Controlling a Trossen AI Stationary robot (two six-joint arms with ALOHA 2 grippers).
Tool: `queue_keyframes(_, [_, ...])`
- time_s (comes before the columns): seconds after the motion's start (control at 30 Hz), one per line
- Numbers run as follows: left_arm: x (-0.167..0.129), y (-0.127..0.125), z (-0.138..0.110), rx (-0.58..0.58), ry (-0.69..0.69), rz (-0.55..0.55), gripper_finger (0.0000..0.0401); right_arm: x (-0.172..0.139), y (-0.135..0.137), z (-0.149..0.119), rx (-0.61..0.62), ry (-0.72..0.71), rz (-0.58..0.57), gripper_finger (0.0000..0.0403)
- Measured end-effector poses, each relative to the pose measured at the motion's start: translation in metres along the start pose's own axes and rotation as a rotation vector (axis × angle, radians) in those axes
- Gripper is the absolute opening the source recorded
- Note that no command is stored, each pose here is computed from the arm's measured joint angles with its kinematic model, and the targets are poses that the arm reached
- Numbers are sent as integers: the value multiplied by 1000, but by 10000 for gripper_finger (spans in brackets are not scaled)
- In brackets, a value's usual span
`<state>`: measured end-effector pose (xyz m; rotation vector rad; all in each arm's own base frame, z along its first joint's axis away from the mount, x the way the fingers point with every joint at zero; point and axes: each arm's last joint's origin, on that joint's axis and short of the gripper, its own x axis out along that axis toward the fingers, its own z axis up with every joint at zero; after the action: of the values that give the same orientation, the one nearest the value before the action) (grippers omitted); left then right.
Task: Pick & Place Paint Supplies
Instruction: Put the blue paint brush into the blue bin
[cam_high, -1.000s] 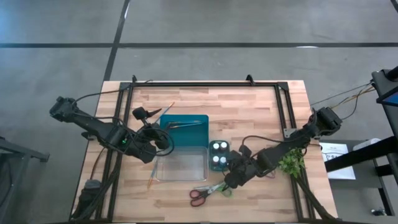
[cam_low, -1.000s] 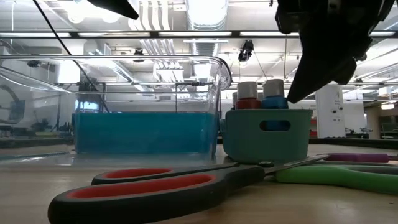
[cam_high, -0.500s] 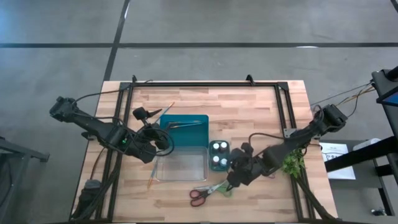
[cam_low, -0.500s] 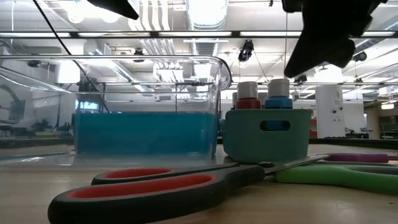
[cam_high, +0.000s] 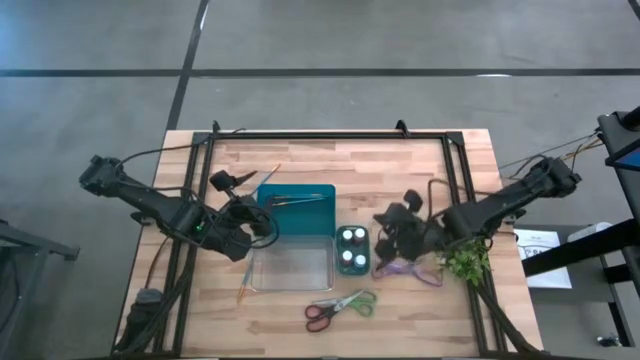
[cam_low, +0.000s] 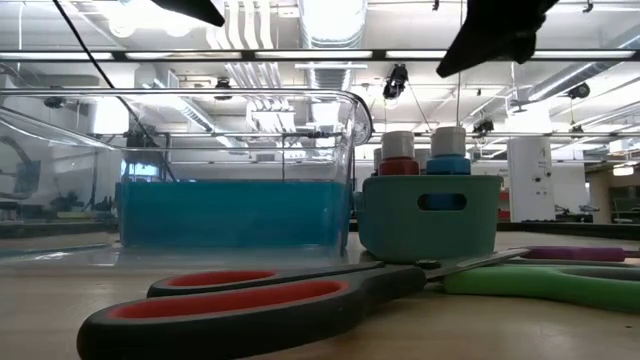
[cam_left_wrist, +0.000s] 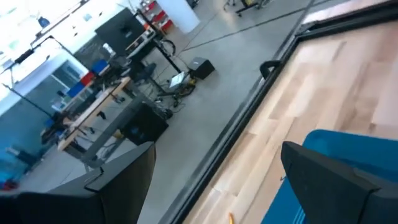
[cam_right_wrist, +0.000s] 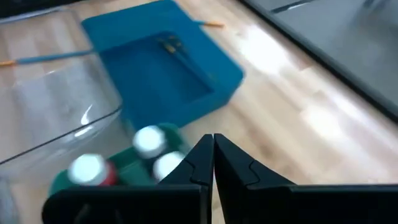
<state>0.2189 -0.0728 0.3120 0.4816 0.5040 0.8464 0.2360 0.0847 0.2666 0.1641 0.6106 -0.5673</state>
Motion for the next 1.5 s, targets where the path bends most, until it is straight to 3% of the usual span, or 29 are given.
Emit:
queue_keyframes(0.23, [34,16,9,-158,52,126,353,10,-45,9,-8,-59,-69,8])
queue_keyframes(0.37, [74,39,7,-219,149,196,353,19,-66,11,0,-108,6,8])
queue_keyframes(0.5, [120,80,5,-388,239,131,353,26,-84,9,19,-150,48,8])
queue_keyframes(0.67, [167,131,-4,-547,284,-84,337,34,-101,2,29,-183,48,8])
queue_keyframes(0.8, [195,147,-7,-505,291,-133,306,39,-109,-4,17,-180,17,8])
queue_keyframes(1.03, [234,146,14,-420,372,-180,268,47,-123,-3,39,-211,-36,8])
queue_keyframes(1.27, [272,139,21,-303,585,-240,260,51,-134,0,42,-207,-22,8])
queue_keyframes(1.5, [293,130,5,-184,695,-283,260,50,-142,16,-58,-338,-35,9])
